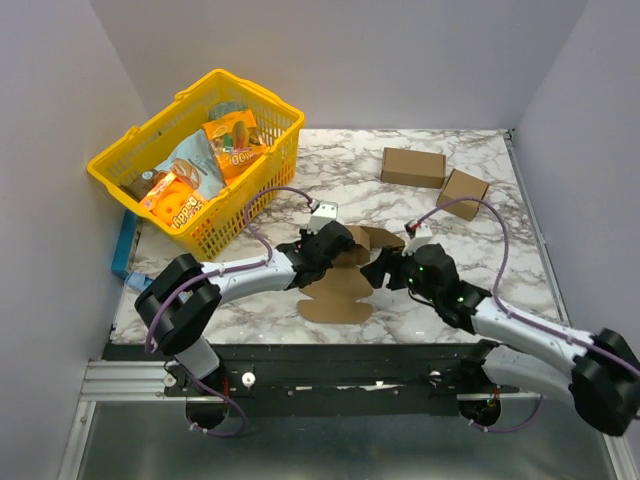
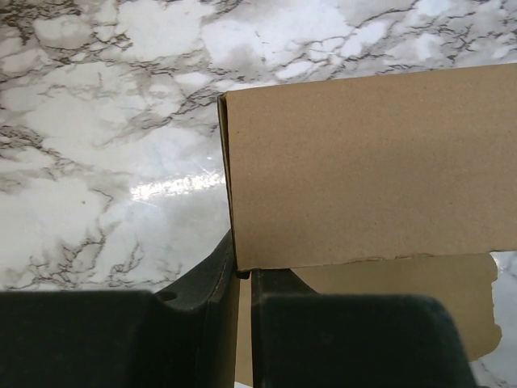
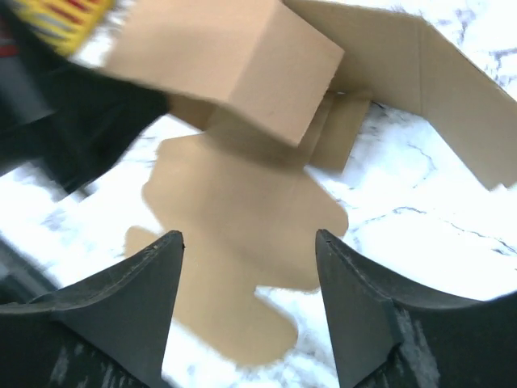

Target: Fold the paper box

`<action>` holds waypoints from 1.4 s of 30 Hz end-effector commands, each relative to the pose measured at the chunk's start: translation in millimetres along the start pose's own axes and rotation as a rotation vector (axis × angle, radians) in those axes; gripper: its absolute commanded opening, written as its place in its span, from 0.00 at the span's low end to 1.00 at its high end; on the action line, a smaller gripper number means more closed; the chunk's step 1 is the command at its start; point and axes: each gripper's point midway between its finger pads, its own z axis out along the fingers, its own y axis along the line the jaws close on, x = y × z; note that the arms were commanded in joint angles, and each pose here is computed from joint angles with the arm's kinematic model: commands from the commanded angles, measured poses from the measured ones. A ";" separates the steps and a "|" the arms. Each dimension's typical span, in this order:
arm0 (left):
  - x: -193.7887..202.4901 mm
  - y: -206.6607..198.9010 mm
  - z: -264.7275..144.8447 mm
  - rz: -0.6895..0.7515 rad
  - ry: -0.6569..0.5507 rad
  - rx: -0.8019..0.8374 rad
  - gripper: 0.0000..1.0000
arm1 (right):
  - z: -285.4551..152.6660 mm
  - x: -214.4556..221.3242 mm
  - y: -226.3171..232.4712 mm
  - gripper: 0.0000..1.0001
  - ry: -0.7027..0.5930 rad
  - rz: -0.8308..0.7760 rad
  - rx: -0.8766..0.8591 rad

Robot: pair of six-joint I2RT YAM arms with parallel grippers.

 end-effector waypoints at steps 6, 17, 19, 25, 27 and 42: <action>5.6 18.9 -3.7 0.048 0.027 0.000 0.10 | -49.9 -62.0 -30.0 0.82 0.002 -0.004 0.140; 6.0 16.5 -5.6 0.035 0.026 0.019 0.10 | 45.1 -100.0 -106.9 0.70 0.102 0.183 0.193; 7.7 15.4 -5.0 0.029 0.029 0.025 0.09 | 65.8 -88.1 -113.9 0.70 0.147 0.191 0.173; 6.4 13.4 -4.4 0.021 0.026 0.030 0.10 | 81.6 -26.8 -103.8 0.68 0.282 0.191 0.047; 8.6 12.8 -3.3 0.025 0.033 0.031 0.10 | 82.1 -17.7 -91.1 0.68 0.291 0.156 0.004; 13.3 2.0 -4.6 0.014 0.035 0.059 0.09 | 66.0 31.7 -55.6 0.66 0.397 0.154 -0.121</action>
